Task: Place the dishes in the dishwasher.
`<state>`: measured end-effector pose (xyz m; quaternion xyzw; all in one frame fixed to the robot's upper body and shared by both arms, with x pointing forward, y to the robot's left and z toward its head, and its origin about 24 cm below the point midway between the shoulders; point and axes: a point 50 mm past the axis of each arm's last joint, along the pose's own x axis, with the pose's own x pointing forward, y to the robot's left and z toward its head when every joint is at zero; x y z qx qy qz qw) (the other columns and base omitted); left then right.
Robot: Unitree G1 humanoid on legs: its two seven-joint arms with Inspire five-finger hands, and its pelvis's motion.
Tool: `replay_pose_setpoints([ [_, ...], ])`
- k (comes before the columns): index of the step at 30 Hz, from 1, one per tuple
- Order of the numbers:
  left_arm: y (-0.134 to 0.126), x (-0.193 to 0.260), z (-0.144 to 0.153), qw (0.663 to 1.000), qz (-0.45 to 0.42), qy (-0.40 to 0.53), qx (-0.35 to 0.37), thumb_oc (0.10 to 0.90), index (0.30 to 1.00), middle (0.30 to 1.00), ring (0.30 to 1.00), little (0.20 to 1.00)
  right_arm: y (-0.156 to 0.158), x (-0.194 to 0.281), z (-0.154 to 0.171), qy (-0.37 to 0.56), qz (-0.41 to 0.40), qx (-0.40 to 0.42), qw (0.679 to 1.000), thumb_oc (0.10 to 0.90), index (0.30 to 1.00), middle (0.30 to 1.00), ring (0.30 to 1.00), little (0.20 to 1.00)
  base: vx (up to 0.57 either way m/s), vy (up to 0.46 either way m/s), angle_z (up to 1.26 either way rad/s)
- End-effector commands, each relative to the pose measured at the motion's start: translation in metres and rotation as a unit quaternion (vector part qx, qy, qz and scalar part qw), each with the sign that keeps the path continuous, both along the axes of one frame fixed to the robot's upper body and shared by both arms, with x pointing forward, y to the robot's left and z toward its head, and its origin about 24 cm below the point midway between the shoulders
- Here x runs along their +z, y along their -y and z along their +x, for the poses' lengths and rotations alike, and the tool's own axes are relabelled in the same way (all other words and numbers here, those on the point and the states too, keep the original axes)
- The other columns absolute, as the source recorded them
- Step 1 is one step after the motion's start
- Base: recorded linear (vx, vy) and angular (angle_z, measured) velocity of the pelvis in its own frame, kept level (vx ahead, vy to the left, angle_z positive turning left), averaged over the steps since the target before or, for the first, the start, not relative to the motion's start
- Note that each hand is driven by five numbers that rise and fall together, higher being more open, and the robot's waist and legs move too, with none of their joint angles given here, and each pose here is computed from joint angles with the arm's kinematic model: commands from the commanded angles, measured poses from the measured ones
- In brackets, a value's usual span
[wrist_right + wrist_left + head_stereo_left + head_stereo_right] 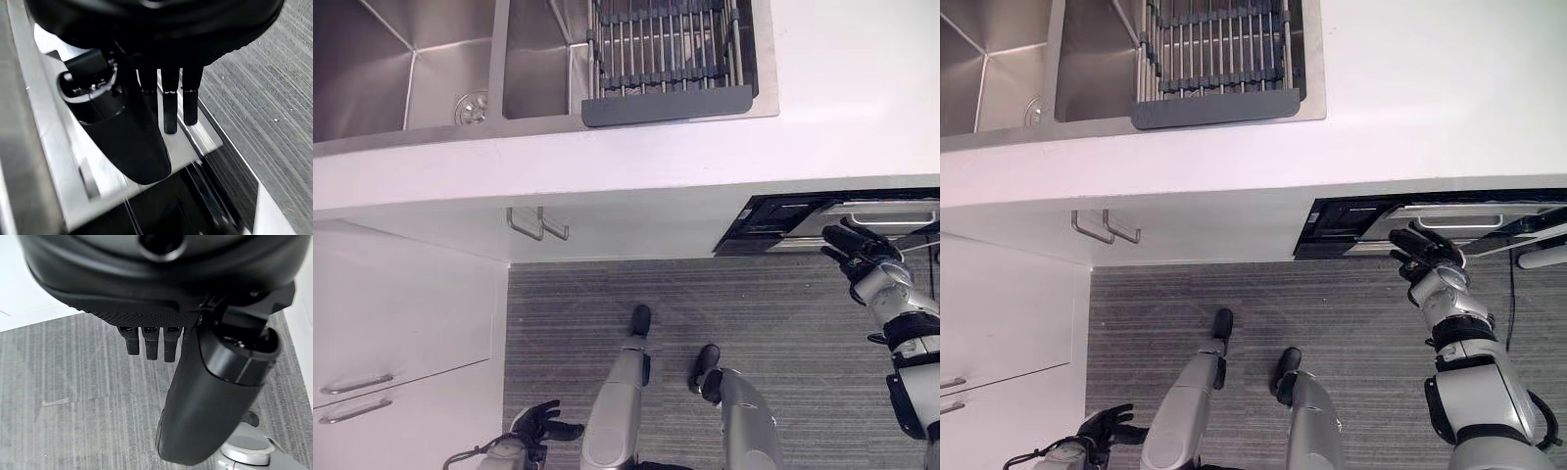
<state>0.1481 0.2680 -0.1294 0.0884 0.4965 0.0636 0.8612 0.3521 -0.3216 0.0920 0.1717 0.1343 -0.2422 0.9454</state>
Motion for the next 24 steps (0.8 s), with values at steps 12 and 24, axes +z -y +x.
replay_pose_setpoints([
  [12, 0.011, -0.009, -0.018, 0.994, -0.090, -0.020, 0.051, 0.800, 0.900, 0.900, 0.900, 0.900, -0.083, -0.069, -0.036, 0.080, 0.007, 0.171, 0.982, 0.800, 0.900, 0.900, 0.900, 0.900, -0.07, 0.015, 0.08],
  [24, 0.017, -0.014, -0.029, 0.993, -0.094, -0.030, 0.070, 0.800, 0.900, 0.900, 0.900, 0.900, -0.080, -0.161, -0.118, -0.095, 0.007, 0.160, 0.983, 0.800, 0.900, 0.900, 0.900, 0.900, -0.04, 0.006, -0.12],
])
